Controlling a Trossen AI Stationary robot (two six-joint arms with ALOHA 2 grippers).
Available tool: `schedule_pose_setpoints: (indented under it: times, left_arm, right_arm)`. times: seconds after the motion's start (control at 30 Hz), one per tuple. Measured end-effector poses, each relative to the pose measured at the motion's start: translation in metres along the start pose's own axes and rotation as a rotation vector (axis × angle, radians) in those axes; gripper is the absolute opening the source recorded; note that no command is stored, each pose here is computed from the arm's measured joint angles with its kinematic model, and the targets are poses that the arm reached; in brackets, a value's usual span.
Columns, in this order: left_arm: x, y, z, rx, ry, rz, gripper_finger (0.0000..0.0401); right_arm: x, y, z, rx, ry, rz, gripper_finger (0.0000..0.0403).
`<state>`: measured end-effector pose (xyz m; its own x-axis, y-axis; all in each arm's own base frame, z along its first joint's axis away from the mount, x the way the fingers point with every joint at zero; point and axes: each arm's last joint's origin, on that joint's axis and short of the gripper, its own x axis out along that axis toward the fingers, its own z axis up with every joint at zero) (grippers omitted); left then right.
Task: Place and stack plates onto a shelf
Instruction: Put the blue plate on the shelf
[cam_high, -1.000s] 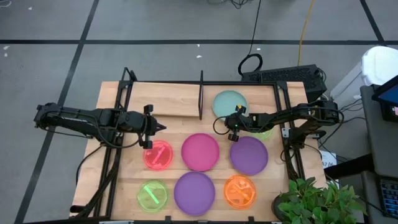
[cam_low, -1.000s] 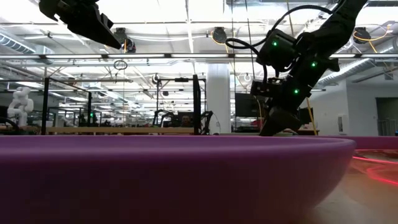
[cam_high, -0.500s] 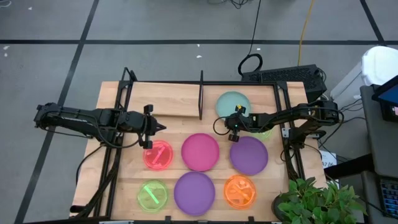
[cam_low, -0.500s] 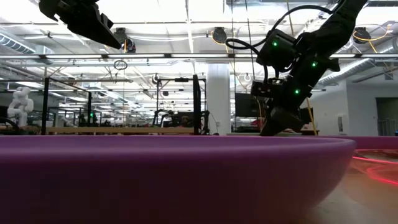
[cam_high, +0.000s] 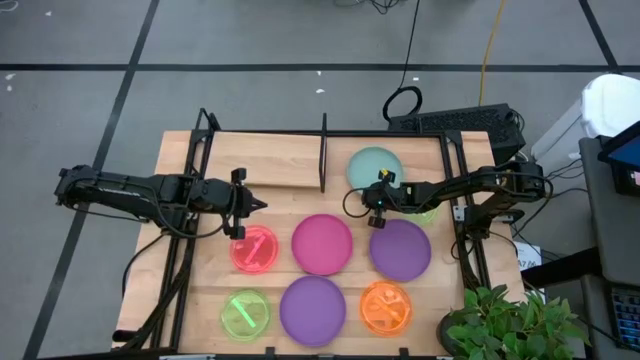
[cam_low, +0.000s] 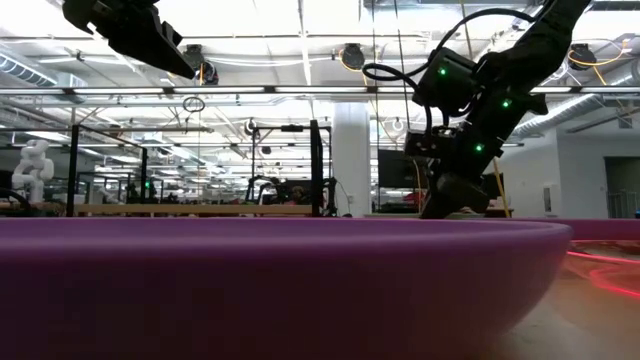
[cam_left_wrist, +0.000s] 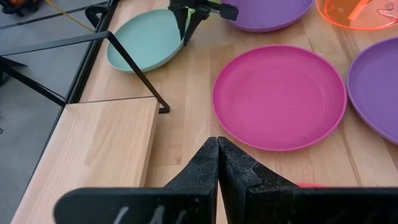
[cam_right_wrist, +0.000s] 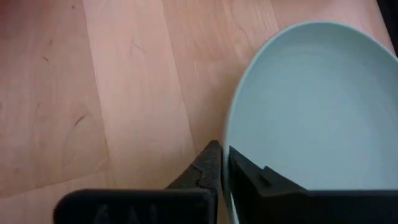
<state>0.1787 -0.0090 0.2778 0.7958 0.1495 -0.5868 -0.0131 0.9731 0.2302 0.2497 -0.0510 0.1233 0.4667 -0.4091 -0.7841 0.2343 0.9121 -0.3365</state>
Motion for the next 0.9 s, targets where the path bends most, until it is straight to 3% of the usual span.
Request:
schedule_pose_setpoints:
  times: [0.2,0.4,0.63,0.9]
  left_arm:
    - [0.000,0.000,0.000,0.000,0.000,0.000,0.0008]
    - [0.000,0.000,0.001,0.012,-0.006,0.001,0.0008]
    - [0.000,0.001,0.005,0.001,-0.053,0.007,0.0008]
    - [0.000,0.001,0.005,-0.058,-0.047,0.005,0.0008]
  right_arm:
    - [-0.004,0.008,0.006,-0.098,-0.027,0.012,0.0003]
    - [-0.023,0.013,0.043,-0.146,-0.054,-0.043,0.0002]
    - [-0.053,0.009,0.083,-0.101,-0.021,-0.099,0.0001]
    - [-0.077,0.006,0.113,-0.067,-0.086,-0.163,0.0001]
